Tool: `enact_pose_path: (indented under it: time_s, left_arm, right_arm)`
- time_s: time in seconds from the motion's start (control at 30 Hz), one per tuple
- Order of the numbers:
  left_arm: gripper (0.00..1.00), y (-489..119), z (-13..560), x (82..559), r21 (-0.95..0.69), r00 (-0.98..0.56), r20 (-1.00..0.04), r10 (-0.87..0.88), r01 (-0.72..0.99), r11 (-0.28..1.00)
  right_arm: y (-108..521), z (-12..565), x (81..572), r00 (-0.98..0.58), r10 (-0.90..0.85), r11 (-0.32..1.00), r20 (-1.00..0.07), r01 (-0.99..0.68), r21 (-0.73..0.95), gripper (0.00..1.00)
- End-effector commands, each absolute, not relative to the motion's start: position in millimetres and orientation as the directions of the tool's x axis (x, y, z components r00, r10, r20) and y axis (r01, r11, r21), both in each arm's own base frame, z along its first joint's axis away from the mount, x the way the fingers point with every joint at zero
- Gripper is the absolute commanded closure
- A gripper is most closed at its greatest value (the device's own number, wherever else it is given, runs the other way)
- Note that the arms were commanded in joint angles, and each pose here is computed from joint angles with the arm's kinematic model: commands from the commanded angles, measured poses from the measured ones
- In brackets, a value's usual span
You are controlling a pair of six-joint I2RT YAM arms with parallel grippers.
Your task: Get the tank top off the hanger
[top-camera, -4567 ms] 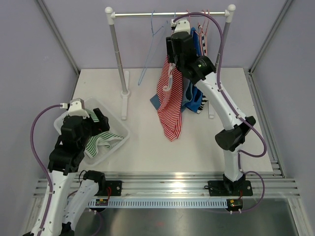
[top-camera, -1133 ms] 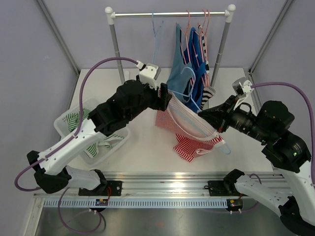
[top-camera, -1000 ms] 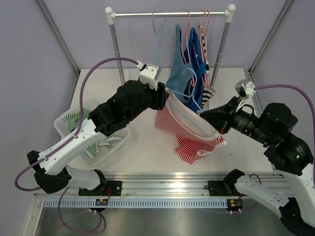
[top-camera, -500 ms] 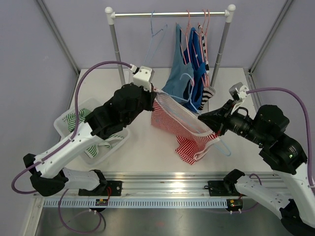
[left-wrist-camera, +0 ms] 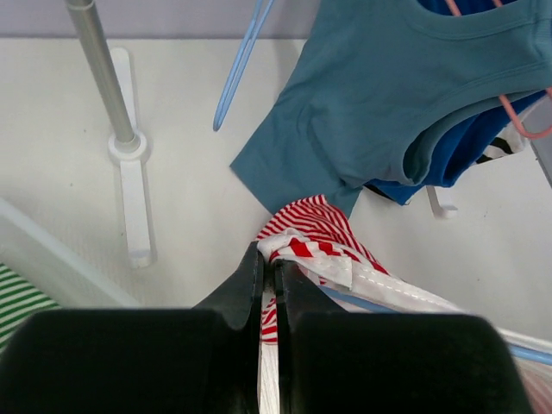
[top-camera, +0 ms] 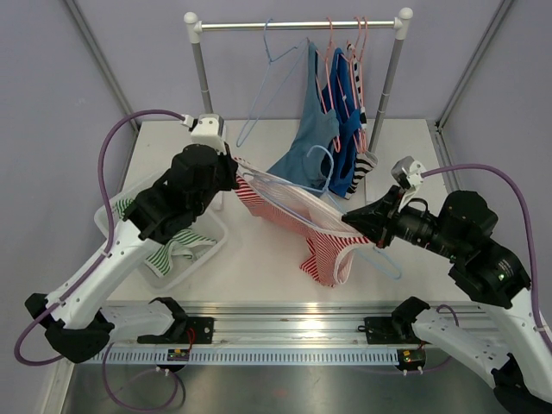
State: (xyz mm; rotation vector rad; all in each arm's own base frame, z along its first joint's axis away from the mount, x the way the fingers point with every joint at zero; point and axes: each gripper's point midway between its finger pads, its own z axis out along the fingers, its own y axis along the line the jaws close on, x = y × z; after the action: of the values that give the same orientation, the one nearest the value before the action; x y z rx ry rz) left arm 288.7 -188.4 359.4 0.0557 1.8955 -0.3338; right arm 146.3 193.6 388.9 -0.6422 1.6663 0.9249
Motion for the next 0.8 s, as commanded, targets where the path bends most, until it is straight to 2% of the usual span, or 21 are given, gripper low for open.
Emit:
enact_pose_path:
  time_s: [0.0, 0.23, 0.43, 0.6, 0.67, 0.77]
  left_arm:
    - [1.00, -157.6, 360.6, 296.5, -0.240, -0.334, -0.921, -0.202, 0.076, 0.968]
    - [1.00, -159.9, 349.9, 289.3, -0.279, -0.367, -0.903, -0.224, 0.106, 0.954]
    - [1.00, -179.5, 350.4, 274.3, -0.330, -0.400, -0.891, -0.215, 0.246, 0.911]
    - [1.00, -204.8, 338.5, 246.3, -0.403, -0.445, -0.872, -0.202, 0.419, 0.814]
    - [1.00, -223.5, 343.2, 231.5, -0.450, -0.458, -0.865, -0.206, 0.522, 0.725]
    - [1.00, -236.0, 327.9, 215.5, -0.500, -0.510, -0.837, -0.197, 0.570, 0.652]
  right_arm:
    - [190.3, 401.4, 129.6, -0.199, 0.040, 0.499, -0.979, -0.845, 0.192, 1.00]
    - [184.7, 405.5, 122.6, -0.142, 0.046, 0.493, -0.989, -0.858, 0.146, 1.00]
    - [193.4, 413.8, 126.9, -0.109, 0.111, 0.465, -0.988, -0.873, 0.149, 1.00]
    - [209.5, 429.2, 135.1, -0.068, 0.270, 0.402, -0.961, -0.898, 0.177, 1.00]
    - [213.6, 431.8, 143.0, -0.040, 0.322, 0.400, -0.946, -0.900, 0.174, 1.00]
    - [214.6, 441.9, 150.7, 0.005, 0.412, 0.398, -0.911, -0.901, 0.175, 1.00]
